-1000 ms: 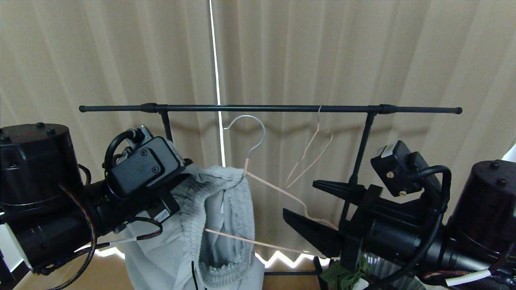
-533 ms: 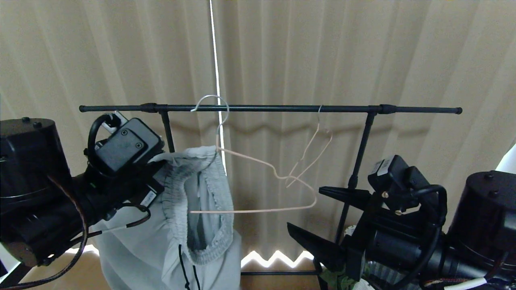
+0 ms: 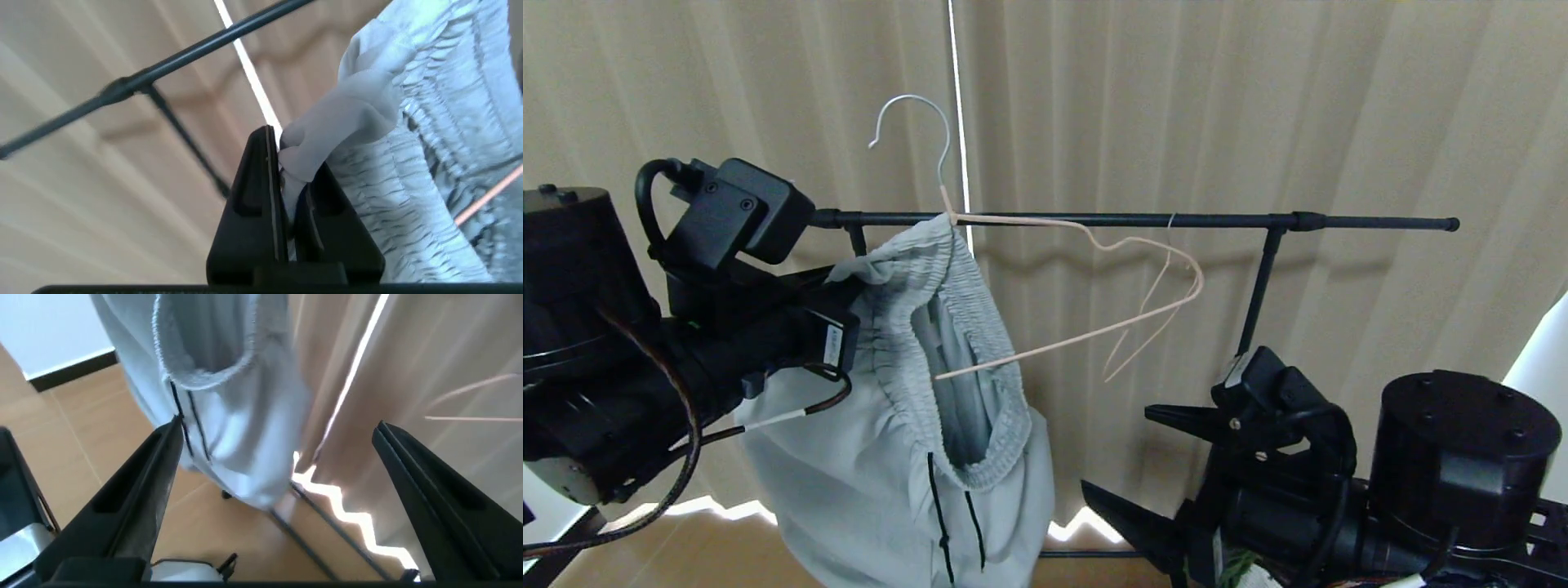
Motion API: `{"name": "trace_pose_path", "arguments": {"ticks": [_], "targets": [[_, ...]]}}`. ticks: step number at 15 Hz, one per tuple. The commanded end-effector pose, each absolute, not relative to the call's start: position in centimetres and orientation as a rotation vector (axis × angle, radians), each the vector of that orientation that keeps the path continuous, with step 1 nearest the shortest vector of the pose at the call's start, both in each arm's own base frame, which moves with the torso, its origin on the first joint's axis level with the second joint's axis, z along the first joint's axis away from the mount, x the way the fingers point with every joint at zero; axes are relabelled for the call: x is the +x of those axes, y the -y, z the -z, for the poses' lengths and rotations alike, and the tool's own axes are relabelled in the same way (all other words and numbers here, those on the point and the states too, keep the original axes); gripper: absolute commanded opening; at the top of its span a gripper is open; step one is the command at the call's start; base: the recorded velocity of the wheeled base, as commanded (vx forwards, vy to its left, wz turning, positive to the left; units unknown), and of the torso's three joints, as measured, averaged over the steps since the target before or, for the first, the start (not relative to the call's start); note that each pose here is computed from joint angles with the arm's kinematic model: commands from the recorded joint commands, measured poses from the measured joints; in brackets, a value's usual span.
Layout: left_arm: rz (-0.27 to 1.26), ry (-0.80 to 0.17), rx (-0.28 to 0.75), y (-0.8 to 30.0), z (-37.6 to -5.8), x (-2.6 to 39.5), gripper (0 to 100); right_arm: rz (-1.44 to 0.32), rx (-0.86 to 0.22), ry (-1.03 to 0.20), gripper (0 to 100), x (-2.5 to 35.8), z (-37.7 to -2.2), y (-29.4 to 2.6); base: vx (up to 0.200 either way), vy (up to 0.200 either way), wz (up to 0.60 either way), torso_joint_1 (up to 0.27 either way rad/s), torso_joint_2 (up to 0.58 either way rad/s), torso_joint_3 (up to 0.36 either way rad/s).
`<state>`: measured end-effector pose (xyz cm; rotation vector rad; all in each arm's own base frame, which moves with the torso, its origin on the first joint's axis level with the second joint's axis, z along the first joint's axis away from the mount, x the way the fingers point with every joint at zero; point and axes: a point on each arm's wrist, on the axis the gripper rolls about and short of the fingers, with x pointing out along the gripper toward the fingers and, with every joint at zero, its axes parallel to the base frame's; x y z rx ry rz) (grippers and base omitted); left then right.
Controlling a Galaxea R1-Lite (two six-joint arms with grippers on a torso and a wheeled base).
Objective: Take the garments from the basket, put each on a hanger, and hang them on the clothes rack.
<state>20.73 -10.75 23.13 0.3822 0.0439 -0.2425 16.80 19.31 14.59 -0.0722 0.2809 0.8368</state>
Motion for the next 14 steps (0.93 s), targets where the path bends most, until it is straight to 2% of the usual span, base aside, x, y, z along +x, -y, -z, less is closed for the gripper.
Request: {"name": "trace_pose_path", "arguments": {"ticks": [1, 7, 13, 14], "targets": [[0.289, -0.021, 0.335, 11.8, -23.7, 20.2, 0, -0.851, -0.08, -0.292, 100, 17.3, -13.6, -20.7, 0.0, 0.0, 0.0, 0.0, 0.0, 0.0], [0.312, -0.017, 0.324, 12.2, -23.7, 19.8, 0, -0.809, -0.047, -0.278, 100, 19.1, -13.2, -22.6, 0.0, 0.0, 0.0, 0.0, 0.0, 0.0], [0.374, 0.025, 0.29, 12.8, -24.6, 18.0, 0, -0.805, -0.046, -0.286, 100, 19.5, -12.9, -23.0, 0.0, 0.0, 0.0, 0.0, 0.0, 0.0], [0.374, 0.025, 0.29, 12.8, -24.5, 18.0, 0, -0.802, -0.047, -0.288, 0, 19.5, -12.8, -23.0, 0.0, 0.0, 0.0, 0.0, 0.0, 0.0]]}}
